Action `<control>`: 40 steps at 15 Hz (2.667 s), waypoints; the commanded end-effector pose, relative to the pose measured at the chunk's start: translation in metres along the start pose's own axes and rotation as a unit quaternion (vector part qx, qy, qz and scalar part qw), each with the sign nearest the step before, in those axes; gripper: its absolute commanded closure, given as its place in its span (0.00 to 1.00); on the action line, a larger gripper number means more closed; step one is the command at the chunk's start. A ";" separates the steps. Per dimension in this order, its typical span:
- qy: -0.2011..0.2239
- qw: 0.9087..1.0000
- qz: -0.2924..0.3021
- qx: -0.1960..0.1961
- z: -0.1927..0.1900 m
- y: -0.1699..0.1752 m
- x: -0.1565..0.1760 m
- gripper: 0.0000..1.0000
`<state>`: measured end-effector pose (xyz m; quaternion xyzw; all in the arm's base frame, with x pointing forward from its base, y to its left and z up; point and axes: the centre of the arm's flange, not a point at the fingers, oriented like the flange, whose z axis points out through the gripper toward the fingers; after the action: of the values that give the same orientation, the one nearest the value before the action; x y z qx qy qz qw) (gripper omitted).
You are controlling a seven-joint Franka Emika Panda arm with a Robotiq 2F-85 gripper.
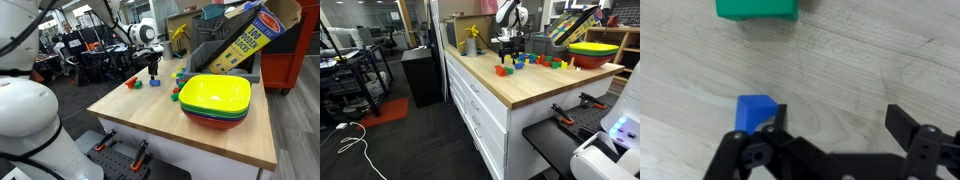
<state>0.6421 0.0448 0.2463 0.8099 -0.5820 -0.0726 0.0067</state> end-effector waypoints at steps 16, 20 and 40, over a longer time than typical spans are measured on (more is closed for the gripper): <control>-0.019 0.993 -0.107 0.036 -0.036 0.055 -0.005 0.00; -0.030 0.989 -0.143 0.038 -0.028 0.063 -0.020 0.00; -0.011 0.982 -0.183 0.032 -0.010 0.069 -0.025 0.00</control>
<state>0.5776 0.0501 0.2642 0.8962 -0.4353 -0.0776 -0.0377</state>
